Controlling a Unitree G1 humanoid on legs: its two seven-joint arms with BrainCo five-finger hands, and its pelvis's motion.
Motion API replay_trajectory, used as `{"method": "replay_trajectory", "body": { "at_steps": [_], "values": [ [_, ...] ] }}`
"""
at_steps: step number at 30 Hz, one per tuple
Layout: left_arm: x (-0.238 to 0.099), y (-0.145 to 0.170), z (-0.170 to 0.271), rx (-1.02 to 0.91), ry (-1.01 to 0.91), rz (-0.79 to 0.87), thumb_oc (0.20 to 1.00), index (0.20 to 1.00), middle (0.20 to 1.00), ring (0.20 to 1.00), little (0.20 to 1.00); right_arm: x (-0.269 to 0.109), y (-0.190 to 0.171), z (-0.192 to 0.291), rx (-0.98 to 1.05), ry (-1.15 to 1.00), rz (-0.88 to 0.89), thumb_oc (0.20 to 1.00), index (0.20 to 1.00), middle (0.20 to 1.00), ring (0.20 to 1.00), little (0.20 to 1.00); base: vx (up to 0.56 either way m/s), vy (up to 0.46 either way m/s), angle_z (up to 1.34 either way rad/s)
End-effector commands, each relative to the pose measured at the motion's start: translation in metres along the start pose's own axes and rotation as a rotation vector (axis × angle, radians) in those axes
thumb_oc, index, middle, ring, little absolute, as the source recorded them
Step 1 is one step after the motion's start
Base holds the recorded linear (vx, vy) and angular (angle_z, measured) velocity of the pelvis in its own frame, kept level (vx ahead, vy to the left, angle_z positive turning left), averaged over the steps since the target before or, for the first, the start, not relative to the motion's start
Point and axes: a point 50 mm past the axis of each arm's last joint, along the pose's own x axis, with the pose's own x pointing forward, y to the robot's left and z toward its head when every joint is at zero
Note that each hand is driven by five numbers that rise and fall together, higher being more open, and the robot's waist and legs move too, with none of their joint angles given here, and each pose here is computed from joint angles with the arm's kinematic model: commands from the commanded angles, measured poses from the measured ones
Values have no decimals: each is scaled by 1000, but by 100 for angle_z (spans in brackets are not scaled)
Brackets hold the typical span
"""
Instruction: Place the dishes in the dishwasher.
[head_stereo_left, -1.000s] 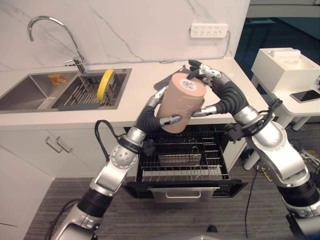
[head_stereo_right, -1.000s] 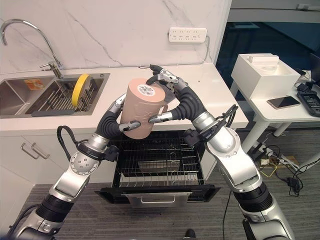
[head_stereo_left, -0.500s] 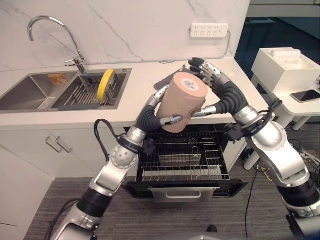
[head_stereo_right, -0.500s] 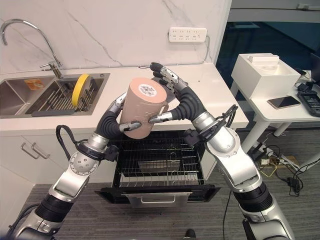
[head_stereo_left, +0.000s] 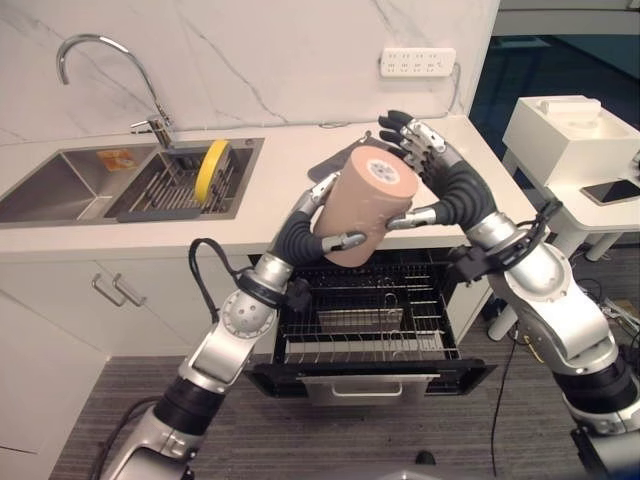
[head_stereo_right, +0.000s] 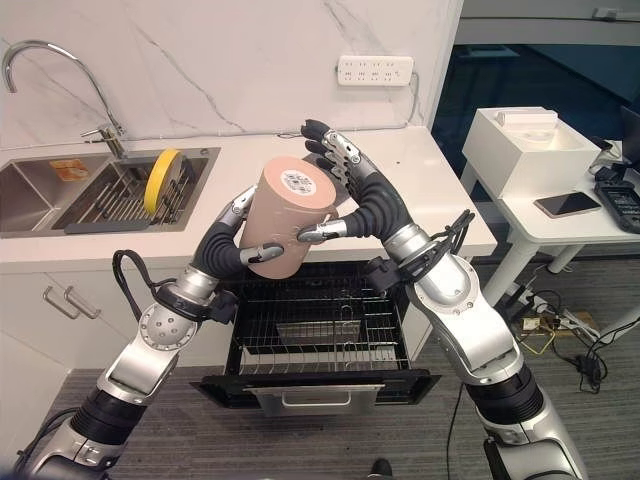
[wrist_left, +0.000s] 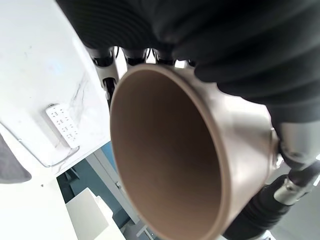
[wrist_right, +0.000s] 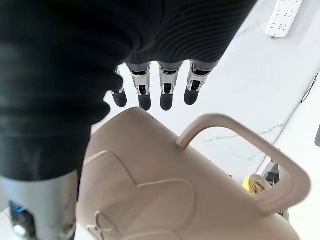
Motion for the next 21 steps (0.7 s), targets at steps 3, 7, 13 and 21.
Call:
{"method": "replay_trajectory", "body": {
  "at_steps": [3, 7, 13, 21],
  "values": [
    [20, 15, 32, 70, -204, 6, 200, 200, 200, 200, 200, 14, -4, 23, -60, -102, 12, 1000, 1000, 1000, 1000, 1000, 0, 0, 0],
    [21, 16, 34, 74, -215, 8, 200, 200, 200, 200, 200, 14, -4, 23, -66, -88, 20, 1000, 1000, 1000, 1000, 1000, 0, 0, 0],
    [22, 18, 36, 79, -221, 8, 200, 200, 200, 200, 200, 15, -3, 21, -71, -72, 33, 1000, 1000, 1000, 1000, 1000, 0, 0, 0],
    [21, 19, 37, 88, -222, 5, 200, 200, 200, 200, 200, 15, -3, 19, -83, -56, 48, 1000, 1000, 1000, 1000, 1000, 0, 0, 0]
  ]
}}
